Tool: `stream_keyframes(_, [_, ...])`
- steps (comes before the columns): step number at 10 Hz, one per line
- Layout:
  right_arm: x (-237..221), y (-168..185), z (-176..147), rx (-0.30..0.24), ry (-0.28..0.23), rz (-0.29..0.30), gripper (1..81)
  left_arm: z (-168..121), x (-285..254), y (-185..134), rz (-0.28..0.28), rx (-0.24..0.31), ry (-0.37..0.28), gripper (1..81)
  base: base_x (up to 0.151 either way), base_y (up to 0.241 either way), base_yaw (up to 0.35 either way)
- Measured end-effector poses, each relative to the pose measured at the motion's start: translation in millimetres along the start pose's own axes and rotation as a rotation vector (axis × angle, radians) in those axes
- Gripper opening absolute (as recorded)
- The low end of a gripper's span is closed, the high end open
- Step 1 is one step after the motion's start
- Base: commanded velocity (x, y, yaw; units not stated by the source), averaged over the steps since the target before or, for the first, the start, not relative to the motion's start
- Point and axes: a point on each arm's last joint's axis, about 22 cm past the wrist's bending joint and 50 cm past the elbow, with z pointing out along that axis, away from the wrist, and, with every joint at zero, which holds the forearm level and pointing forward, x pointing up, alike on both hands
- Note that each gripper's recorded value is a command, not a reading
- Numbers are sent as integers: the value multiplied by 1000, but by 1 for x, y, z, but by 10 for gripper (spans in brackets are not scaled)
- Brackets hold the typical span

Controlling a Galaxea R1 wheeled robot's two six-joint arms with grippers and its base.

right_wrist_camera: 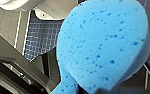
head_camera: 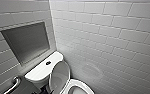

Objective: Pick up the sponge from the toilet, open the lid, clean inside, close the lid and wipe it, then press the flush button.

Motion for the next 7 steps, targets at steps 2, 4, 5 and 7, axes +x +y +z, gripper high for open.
stream_keyframes(2, [0, -1, 0, 2, -1, 1, 10, -10, 28, 7, -23, -1, 52, 811, 0, 0, 0])
stream_keyframes(4, [-1, -2, 0, 3, -1, 3, 10, -31, 68, 20, -18, -21, 120, 811, 0, 0, 0])
stream_keyframes(5, [-1, -1, 0, 2, -1, 3, 10, -36, 75, 15, 29, -10, 119, 811, 0, 0, 0])
stream_keyframes(7, [-3, -2, 0, 2, -3, 4, 10, -42, 74, -13, 187, 46, 61, 811, 0, 0, 0])
